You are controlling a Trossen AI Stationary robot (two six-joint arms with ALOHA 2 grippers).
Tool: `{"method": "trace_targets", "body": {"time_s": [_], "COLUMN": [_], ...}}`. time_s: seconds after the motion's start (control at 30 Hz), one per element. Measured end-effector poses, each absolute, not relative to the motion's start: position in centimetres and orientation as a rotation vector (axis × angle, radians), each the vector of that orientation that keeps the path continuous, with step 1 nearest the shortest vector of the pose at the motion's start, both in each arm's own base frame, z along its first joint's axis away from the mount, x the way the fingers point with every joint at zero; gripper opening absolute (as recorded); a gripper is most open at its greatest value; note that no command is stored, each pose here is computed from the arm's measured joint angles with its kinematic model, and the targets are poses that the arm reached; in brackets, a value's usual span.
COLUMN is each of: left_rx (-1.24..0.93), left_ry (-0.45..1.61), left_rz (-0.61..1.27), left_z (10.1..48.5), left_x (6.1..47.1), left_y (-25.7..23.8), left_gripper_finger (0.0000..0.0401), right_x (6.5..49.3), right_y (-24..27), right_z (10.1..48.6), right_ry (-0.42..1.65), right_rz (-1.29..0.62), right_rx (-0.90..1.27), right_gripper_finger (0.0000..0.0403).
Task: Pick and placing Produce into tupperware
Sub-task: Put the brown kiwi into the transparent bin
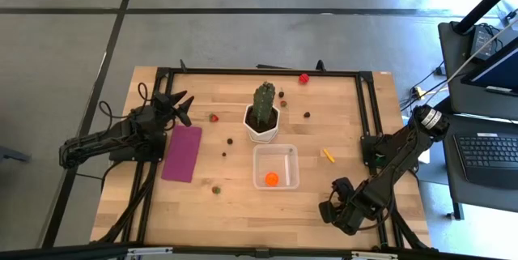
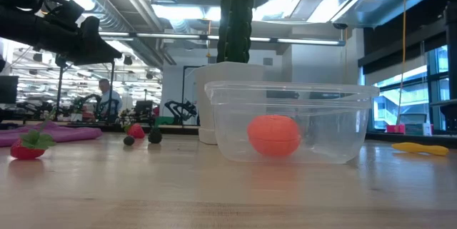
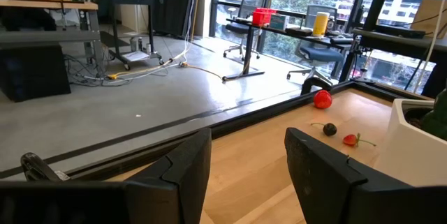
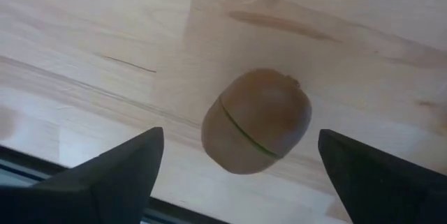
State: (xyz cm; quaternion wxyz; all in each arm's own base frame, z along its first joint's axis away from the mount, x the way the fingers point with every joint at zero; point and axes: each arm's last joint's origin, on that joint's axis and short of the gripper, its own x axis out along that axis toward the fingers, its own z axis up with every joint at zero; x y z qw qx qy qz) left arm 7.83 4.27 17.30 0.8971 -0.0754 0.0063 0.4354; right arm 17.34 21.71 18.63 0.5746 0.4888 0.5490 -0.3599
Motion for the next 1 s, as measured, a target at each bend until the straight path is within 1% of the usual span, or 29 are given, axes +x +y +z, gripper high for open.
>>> {"method": "trace_targets", "body": {"time_s": [1.0], "left_rx": [-0.156], "left_ry": [0.013], "left_rz": [0.902], "left_z": [17.29], "left_x": [7.83], "left_y": [4.27], "left_gripper_finger": [0.0176], "right_x": [17.51], "right_y": [21.93], "right_z": [18.56], "right_ry": [1.288], "right_rz": [-0.822], "right_rx": [1.158], "right_gripper_finger": [0.0379]}}
